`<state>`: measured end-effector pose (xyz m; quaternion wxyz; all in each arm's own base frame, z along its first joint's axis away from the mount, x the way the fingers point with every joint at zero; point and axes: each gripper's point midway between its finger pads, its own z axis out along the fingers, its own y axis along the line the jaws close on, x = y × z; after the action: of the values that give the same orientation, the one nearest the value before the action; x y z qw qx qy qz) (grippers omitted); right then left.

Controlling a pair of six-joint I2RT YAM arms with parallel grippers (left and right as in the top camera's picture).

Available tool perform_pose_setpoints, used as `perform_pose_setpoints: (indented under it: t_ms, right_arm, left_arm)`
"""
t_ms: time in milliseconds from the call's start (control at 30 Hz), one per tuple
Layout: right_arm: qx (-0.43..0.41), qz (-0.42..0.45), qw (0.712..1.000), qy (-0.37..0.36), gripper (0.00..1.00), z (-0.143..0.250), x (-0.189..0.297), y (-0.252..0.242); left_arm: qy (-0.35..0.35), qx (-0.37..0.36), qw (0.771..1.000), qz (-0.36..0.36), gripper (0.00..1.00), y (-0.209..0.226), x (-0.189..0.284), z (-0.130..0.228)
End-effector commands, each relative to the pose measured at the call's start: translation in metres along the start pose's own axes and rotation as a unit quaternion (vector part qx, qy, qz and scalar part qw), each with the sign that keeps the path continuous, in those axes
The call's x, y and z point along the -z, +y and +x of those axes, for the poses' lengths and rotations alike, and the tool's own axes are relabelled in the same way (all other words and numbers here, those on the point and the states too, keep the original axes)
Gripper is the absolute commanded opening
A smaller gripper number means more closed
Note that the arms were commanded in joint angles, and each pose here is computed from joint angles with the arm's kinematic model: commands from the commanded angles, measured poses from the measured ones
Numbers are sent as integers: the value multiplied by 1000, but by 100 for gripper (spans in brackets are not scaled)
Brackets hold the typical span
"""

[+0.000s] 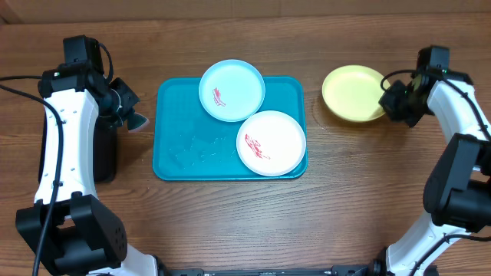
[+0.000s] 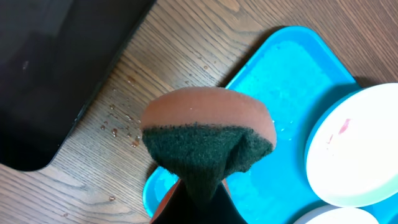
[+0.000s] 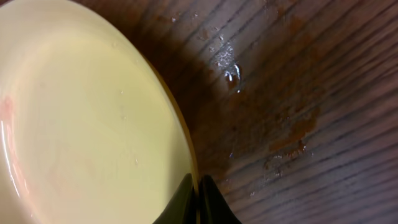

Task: Clean dirty plates on tray and stack at the side
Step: 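Set the yellow plate on the table and release it, then move the right gripper to grip the white plate's rim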

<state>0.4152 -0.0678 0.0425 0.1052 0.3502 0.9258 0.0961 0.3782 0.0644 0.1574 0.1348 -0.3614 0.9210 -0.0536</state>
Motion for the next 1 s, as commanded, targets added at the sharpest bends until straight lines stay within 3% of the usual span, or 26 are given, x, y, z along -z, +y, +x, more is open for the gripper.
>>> perform_pose_setpoints:
  t_ms: [0,67,167,267,467,600,633,800,867,967]
  right_arm:
    - [-1,16,1000,8,9,10,-15,-10]
    - [0,20,1000,8,36,11,-17,-13]
    - [0,19,1000,9,53,12,-14,-12]
    - [-1,20,1000,18,78,15,-4,-10]
    - [24,-18,999,-26,79,0,62,24]
    - [132,-142,979,-59,86,3,100,93]
    - [204,-208,954,-65,87,14,109,131]
    - [366,-265,885,-113,88,56,94,214]
    - [394,-258,873,-127,93,75,77,238]
    - [424,-223,866,-142,94,99,42,262]
  left_arm:
    - [6,-18,1000,11,4,-4,-1,2]
    - [6,-21,1000,11,4,-4,-1,2]
    - [5,-23,1000,11,4,-4,-1,2]
    - [4,-27,1000,11,4,-4,-1,1]
    - [3,-34,999,13,4,-4,-1,0]
    - [0,-59,998,27,4,-11,-1,-1]
    - [-1,-67,997,33,4,-15,-1,0]
    - [-1,-94,995,37,4,-25,-1,5]
    - [0,-99,994,38,4,-27,-1,7]
    - [1,-114,993,38,4,-31,-2,10]
